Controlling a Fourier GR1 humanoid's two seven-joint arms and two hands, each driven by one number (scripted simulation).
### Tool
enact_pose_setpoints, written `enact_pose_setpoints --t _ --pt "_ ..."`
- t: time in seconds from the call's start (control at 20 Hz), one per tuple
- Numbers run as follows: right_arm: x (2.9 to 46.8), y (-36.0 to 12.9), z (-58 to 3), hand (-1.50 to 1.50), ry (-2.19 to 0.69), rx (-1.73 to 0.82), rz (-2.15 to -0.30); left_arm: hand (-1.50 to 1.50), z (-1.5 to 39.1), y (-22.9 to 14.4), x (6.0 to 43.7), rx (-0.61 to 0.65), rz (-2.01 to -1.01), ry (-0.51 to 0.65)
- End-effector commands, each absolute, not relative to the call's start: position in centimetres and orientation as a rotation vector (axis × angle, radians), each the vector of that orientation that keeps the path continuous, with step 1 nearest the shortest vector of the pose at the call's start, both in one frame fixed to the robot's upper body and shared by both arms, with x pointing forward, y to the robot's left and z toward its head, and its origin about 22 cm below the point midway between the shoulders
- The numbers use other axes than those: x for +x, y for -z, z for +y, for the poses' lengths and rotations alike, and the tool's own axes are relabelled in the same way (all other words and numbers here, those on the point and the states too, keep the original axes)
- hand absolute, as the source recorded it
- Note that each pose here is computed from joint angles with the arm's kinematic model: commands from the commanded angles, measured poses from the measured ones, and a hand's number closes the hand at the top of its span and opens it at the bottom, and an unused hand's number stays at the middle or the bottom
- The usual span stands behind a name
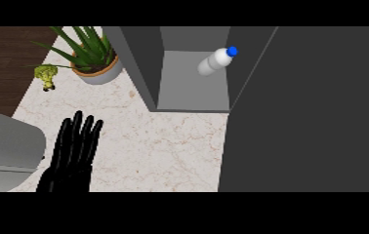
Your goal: Pick up the bottled water, place it into the cabinet and close the cabinet
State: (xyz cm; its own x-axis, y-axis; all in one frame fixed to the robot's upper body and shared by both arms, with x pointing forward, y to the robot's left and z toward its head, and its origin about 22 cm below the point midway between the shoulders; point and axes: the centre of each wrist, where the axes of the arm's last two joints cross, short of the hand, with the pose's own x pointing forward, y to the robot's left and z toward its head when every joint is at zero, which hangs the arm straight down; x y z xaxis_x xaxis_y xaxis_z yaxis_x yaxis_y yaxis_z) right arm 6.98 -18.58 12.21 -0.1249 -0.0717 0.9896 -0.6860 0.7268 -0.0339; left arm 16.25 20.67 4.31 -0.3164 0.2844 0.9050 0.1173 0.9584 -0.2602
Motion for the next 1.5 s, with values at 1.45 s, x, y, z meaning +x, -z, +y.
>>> enact_pose_setpoints --t 1.45 --pt "11.8 -16.7 -10.6 1.50 -0.967 0.616 -1.778 -1.50 26.8 -5.1 14.1 -0.310 -1.907 -0.150"
